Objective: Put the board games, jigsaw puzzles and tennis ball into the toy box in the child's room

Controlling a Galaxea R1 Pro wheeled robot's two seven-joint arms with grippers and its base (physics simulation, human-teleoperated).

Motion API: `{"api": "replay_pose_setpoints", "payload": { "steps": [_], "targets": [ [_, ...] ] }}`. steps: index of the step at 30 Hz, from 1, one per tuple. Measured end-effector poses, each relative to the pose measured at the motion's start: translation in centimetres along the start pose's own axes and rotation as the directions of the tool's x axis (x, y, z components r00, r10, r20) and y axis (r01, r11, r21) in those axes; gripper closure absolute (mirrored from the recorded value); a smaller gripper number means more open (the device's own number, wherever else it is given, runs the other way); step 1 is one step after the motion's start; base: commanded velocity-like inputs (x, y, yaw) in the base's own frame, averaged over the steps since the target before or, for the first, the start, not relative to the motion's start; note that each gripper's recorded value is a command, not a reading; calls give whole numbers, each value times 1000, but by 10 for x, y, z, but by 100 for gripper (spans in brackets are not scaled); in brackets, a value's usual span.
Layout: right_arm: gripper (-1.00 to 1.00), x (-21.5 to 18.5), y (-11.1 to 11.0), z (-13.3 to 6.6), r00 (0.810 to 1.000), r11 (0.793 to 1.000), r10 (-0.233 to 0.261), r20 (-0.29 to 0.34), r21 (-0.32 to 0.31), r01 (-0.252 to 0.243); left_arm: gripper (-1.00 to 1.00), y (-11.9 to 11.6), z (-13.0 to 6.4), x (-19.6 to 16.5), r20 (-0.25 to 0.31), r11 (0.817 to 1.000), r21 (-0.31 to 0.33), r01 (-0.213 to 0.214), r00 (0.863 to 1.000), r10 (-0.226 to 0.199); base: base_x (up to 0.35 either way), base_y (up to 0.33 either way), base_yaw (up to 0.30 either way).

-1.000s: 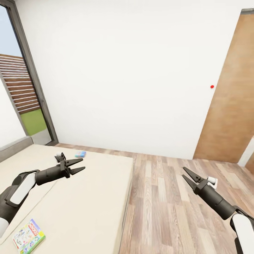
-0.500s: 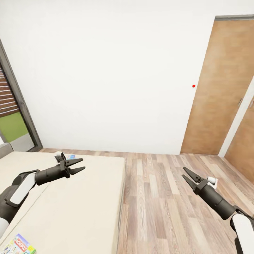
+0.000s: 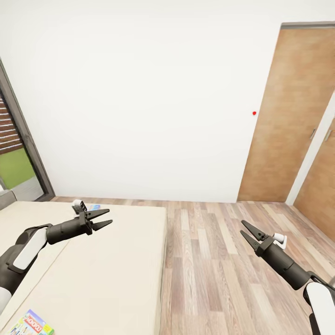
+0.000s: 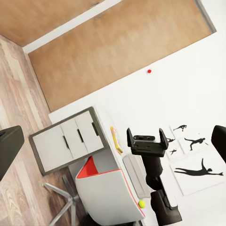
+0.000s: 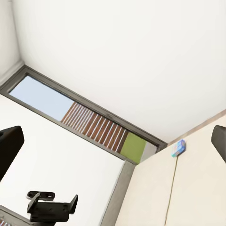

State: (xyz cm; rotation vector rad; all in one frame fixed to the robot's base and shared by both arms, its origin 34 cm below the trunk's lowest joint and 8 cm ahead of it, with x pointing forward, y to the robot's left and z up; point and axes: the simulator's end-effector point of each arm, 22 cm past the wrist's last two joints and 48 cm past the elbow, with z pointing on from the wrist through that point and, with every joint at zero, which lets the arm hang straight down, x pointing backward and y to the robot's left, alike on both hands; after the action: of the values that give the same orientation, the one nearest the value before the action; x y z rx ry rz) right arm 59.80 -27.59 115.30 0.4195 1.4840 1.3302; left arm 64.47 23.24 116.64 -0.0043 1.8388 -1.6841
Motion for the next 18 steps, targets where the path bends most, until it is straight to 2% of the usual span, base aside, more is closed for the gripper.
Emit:
{"api": "replay_pose_setpoints", "payload": {
  "steps": [11,18],
  "targets": [
    [-100,0,0,0,1000,1000,0,0,0,0,-100,0,0,0,0,1000,0,0,1000,0,-30,177,-189],
    [-100,0,0,0,1000,1000,0,0,0,0,-100,0,0,0,0,1000,0,0,1000,0,-5,119,-54]
  ]
}}
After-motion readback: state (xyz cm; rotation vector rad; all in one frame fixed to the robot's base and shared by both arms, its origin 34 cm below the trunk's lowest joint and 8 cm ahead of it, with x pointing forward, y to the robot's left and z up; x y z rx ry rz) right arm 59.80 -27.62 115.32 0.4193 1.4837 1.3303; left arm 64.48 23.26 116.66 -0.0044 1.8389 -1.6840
